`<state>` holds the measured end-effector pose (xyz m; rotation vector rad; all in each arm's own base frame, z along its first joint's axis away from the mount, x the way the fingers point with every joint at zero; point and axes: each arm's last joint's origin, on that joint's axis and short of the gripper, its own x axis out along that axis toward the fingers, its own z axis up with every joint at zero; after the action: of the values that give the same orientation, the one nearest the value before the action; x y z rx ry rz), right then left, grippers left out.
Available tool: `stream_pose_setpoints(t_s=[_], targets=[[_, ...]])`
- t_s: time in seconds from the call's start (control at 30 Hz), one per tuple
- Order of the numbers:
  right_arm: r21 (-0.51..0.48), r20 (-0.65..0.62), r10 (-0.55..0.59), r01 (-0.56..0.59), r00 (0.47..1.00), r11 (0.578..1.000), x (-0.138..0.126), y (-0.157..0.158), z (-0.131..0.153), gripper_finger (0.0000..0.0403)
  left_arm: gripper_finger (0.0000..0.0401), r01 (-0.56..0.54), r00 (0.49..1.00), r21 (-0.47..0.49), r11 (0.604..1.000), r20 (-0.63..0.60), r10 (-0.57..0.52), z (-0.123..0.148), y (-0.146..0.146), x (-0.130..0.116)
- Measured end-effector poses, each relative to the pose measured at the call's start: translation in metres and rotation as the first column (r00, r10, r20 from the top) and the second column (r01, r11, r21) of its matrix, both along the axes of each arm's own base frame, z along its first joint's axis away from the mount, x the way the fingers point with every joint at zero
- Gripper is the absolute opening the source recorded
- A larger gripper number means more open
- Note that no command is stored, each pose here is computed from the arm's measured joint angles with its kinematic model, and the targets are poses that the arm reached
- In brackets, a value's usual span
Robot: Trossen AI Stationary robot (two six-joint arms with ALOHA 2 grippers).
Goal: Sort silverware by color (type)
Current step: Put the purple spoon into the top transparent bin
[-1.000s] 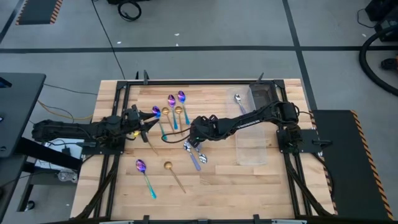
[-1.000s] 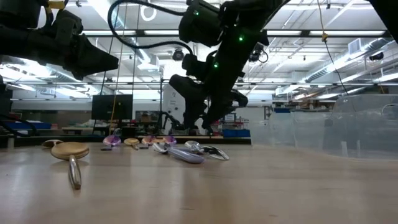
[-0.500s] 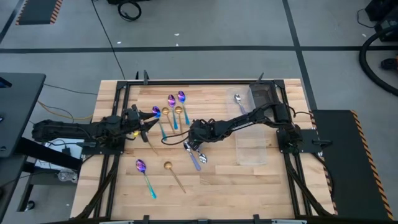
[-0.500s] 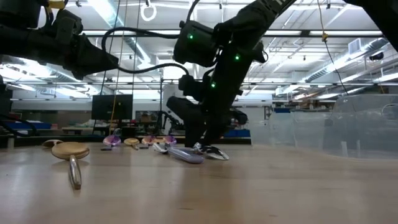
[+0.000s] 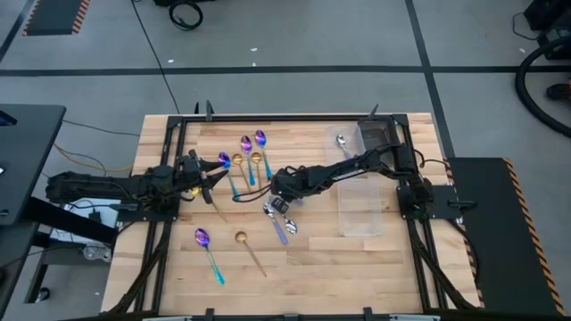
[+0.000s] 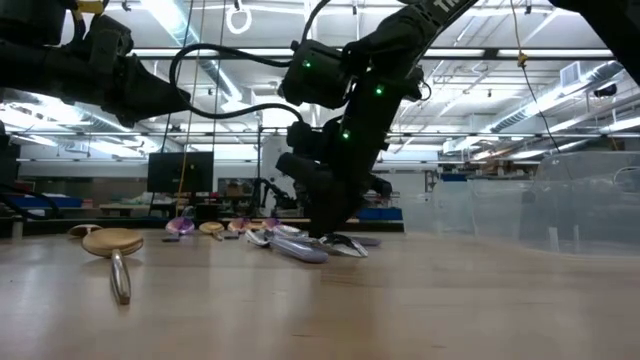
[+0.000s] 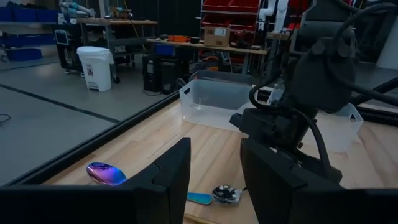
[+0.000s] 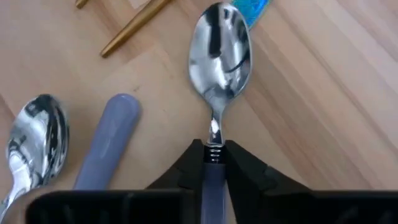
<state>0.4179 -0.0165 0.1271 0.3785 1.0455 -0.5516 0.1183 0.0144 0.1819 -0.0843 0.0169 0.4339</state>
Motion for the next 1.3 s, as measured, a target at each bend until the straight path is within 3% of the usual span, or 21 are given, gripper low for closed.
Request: stream_pose_setpoints(t_s=[0.23,0.57,0.83,0.93,1.03,1.3], targets=[[0.010,-0.025,0.025,-0.025,0.999,1.000,-0.007,-0.004,0.012,0.0043,0.0148,0.000,1.000,0.000,1.000,0.001,0.000,0.000,0.000,0.000],[-0.077,-0.002,-0.011,0.011,1.000,0.997,-0.021,-0.013,0.053,0.0005,0.0148,0.000,1.000,0.001,1.000,0.000,0.000,0.000,0.000,0.000],[-0.105,-0.005,0.005,-0.005,1.000,0.994,-0.028,-0.017,0.068,0.0011,0.0148,0.000,1.000,0.000,1.000,0.001,0.000,0.000,0.000,0.000],[-0.146,-0.056,0.116,-0.123,0.992,0.982,-0.023,-0.016,0.058,0.0022,0.0148,0.000,1.000,0.000,1.000,0.002,0.000,0.000,0.000,0.000],[-0.117,-0.059,0.223,-0.228,0.973,0.967,-0.016,-0.015,0.046,0.0044,0.0148,0.000,1.000,0.000,1.000,0.002,0.000,0.000,0.000,0.000],[-0.104,-0.064,0.335,-0.340,0.940,0.935,-0.010,-0.027,0.034,0.0135,0.0148,0.000,1.000,0.000,1.000,0.003,0.000,0.000,0.000,0.000]])
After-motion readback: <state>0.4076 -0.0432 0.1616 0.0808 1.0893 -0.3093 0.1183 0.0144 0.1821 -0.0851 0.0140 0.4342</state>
